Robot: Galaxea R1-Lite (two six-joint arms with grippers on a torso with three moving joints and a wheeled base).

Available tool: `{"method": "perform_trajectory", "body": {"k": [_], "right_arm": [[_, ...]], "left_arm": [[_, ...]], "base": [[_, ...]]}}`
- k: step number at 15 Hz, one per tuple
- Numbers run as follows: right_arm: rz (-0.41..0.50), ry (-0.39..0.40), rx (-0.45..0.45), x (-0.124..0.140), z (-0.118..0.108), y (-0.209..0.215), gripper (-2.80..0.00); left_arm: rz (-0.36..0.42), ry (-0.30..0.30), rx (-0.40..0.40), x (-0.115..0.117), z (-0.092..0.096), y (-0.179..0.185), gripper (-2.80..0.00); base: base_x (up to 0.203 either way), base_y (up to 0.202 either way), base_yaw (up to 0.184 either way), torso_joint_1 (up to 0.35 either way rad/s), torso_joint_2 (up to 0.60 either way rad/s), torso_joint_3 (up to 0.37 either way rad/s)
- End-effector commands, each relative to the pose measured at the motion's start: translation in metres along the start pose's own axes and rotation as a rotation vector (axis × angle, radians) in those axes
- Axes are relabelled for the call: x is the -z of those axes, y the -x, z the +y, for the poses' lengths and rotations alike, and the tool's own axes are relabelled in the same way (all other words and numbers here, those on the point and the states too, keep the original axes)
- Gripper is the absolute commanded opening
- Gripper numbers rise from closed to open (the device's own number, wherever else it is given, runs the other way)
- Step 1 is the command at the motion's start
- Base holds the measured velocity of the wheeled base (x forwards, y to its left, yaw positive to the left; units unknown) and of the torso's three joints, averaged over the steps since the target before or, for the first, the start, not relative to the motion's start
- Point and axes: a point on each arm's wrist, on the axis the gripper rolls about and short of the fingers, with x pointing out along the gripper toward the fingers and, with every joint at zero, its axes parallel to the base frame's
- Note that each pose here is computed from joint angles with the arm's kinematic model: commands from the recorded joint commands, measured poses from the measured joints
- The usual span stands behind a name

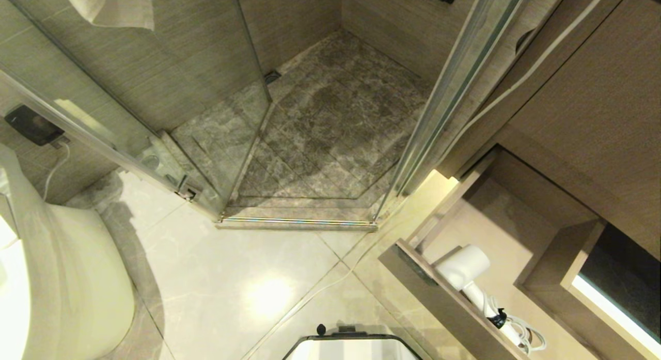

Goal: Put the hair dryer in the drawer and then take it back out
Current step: Pick up the hairdryer

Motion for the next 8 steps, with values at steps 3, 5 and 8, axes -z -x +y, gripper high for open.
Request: {"method": "perform_trajectory", "body": {"k": [3, 5, 8], "right_arm": [[0.184, -0.121, -0.061, -0.043, -0.044, -0.053, -2.8], [0.169, -0.114, 0.028, -0.06, -0.054, -0.074, -2.8], [0.17, -0.037, 0.089, -0.076, -0.072, -0.096, -2.8]], "left_arm": [[0.001, -0.001, -0.001, 0.0, 0.0, 0.0, -2.8], [0.001, 0.0, -0.001, 0.0, 0.0, 0.0, -2.8], [0.001, 0.0, 0.0, 0.0, 0.0, 0.0, -2.8]], "base": [[0.0, 0.0, 0.0, 0.0, 0.0, 0.0], [0.0, 0.0, 0.0, 0.0, 0.0, 0.0], [0.0, 0.0, 0.0, 0.0, 0.0, 0.0]]}}
